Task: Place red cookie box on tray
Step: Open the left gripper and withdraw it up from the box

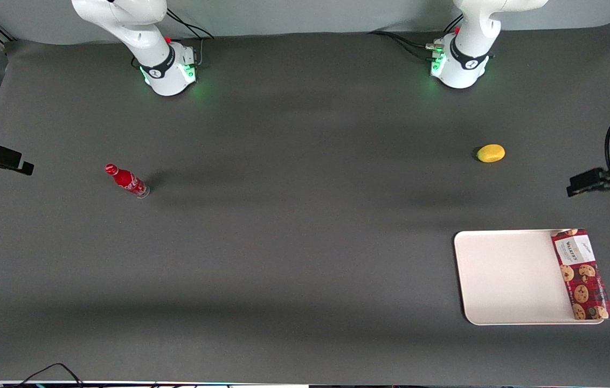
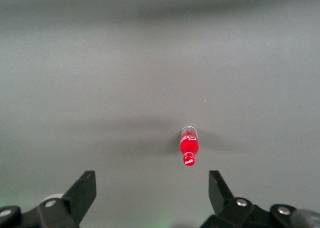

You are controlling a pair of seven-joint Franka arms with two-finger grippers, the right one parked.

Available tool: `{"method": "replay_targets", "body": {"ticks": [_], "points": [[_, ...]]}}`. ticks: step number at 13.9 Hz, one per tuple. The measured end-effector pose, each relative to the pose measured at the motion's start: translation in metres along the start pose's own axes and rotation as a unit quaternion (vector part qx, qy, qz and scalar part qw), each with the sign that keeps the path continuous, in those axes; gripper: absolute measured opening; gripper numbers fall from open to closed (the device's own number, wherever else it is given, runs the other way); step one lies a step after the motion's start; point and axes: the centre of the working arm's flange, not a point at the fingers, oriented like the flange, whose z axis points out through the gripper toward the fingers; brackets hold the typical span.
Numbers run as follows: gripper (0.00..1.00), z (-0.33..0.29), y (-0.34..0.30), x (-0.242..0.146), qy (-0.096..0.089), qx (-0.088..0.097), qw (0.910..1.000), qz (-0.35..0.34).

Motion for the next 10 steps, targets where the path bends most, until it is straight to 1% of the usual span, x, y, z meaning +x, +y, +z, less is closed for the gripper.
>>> {"method": "replay_targets", "body": {"ticks": [1,3,5,7,10], "points": [[1.00,-0.017,0.008,-0.007,0.003,-0.001,1.0000,0.003],[1.00,-0.039,0.019,-0.017,0.004,-0.001,1.0000,0.003],[1.00,-0.044,0.026,-0.018,0.003,0.010,0.9999,0.003],[1.00,-0.042,0.029,-0.018,-0.003,0.014,0.9999,0.003],[1.00,-0.043,0.026,-0.020,-0.004,0.018,0.9998,-0.001]]}}
